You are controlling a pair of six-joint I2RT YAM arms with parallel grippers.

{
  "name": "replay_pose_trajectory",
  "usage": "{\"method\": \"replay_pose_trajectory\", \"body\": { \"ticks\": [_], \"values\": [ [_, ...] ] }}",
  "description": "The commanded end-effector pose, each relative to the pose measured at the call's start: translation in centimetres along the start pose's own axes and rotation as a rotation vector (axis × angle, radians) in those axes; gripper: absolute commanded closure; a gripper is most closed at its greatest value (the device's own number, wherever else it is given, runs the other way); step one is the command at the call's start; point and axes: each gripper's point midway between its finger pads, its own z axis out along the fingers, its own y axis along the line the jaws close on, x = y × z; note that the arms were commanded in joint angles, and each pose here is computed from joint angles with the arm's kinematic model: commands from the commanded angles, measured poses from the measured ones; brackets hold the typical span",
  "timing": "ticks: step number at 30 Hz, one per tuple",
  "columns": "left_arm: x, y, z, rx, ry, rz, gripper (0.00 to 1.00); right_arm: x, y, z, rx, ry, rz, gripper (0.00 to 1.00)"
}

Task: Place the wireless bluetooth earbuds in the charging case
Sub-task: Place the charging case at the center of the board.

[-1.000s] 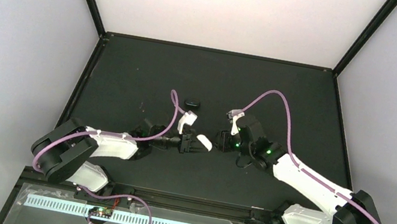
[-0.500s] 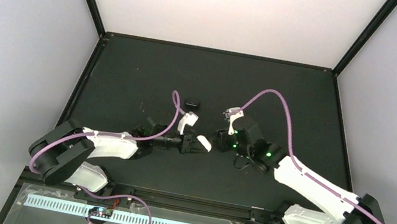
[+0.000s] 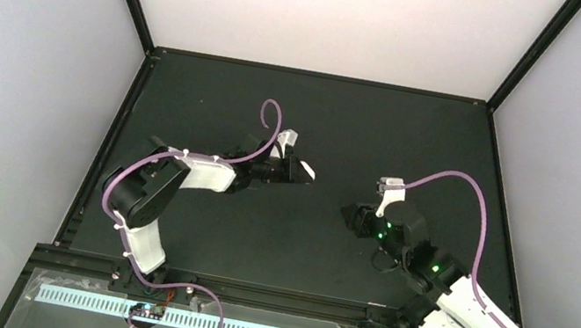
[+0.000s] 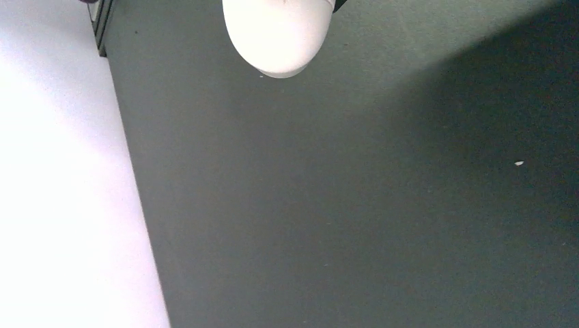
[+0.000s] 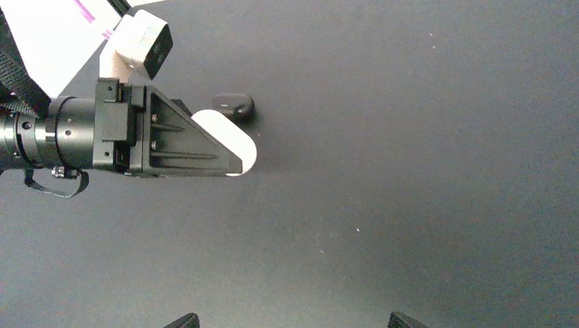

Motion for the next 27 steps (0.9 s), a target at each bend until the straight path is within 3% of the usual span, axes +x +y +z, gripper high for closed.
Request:
{"method": "replay_pose_trajectory", "body": {
  "ticks": [1,12,27],
  "values": [
    [-0.7,1.5,1.2,-0.081,0.003,-0.08,0.98,0.7,-1.4,-1.0,0.033,-0.017,0.025,0.28],
    [-0.8,5.8,2.9,-0.254,-0.009,-0.132,0.96,0.2,-1.1,-1.6,0.018,-0.023,0.012,0.28],
    [1.1,7.7,3.6,-0.283,0.04,-0.154,0.8,-0.2,-0.6,-1.5,0.003,-0.025,-0.001,0.28]
  ]
}}
